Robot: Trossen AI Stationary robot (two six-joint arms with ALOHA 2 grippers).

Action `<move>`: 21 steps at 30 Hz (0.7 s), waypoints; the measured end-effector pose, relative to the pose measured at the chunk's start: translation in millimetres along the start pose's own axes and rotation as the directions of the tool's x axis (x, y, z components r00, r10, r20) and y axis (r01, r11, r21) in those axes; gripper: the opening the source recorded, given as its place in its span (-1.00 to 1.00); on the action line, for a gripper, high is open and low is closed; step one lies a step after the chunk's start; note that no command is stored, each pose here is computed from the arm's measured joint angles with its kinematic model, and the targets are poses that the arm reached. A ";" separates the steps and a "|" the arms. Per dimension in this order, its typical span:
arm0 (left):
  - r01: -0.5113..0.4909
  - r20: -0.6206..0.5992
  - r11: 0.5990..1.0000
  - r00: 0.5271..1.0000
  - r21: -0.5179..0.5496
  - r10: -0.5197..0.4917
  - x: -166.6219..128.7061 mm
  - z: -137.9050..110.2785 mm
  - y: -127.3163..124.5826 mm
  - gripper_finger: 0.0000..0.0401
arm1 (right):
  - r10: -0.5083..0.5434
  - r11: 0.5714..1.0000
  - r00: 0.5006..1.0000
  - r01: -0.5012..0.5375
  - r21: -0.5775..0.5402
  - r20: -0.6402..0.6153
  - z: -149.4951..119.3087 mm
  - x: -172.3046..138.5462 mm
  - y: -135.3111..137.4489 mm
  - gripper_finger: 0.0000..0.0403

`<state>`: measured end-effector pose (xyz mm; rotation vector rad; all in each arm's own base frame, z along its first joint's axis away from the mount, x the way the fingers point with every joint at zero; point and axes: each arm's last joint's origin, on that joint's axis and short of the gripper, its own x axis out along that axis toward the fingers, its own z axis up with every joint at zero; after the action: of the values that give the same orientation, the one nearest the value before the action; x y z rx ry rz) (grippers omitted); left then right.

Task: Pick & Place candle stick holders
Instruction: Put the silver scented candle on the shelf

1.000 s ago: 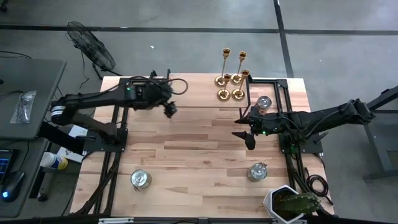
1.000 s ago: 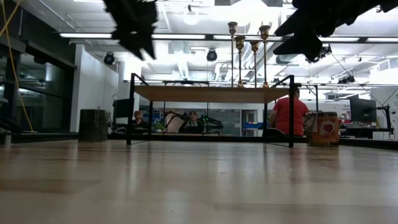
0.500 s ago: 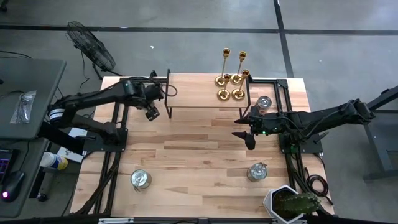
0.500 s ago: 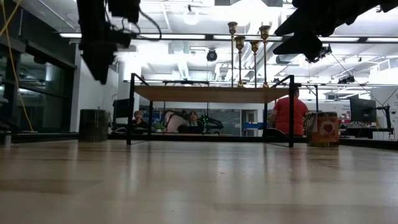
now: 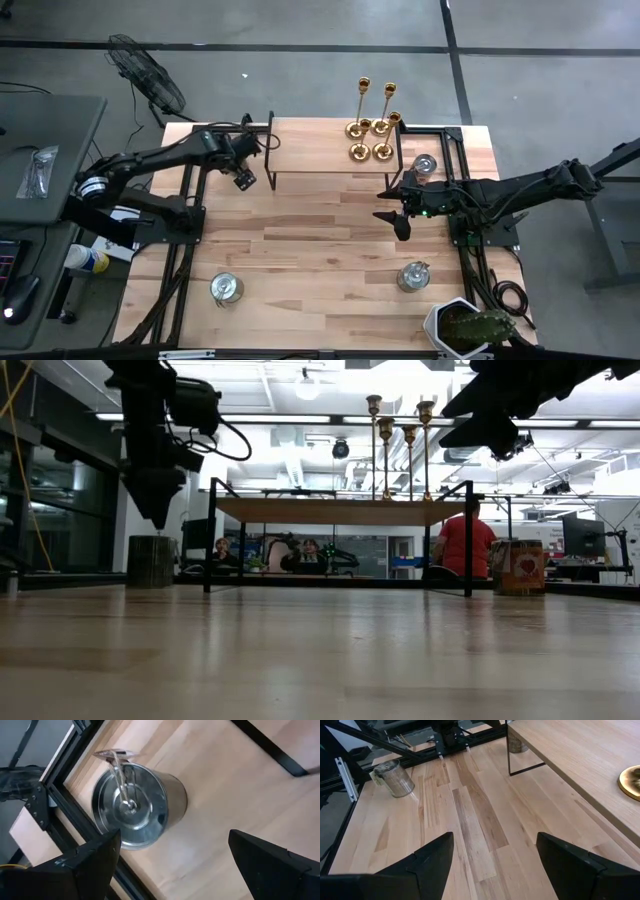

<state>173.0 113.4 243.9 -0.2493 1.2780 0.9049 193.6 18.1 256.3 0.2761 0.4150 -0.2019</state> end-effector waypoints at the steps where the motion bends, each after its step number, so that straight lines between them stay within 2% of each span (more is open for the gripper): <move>1: 0.010 0.000 1.000 1.000 -0.006 -0.010 0.9 0.8 1.5 0.81 | 0.000 1.000 1.000 0.000 0.000 0.000 0.0 0.0 0.0 0.38; 8: 0.065 -0.070 0.998 0.995 -0.025 -0.067 17.4 6.8 0.4 0.81 | 0.000 1.000 1.000 0.000 0.000 0.000 0.0 0.0 0.0 0.38; 21: 0.060 -0.131 0.998 0.990 0.022 -0.057 34.4 12.2 -7.1 0.81 | 0.000 1.000 1.000 0.000 0.000 0.001 0.1 0.0 0.0 0.38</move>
<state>186.9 131.6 214.6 -0.3280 1.3947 0.8326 193.6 18.2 256.4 0.2762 0.4143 -0.2017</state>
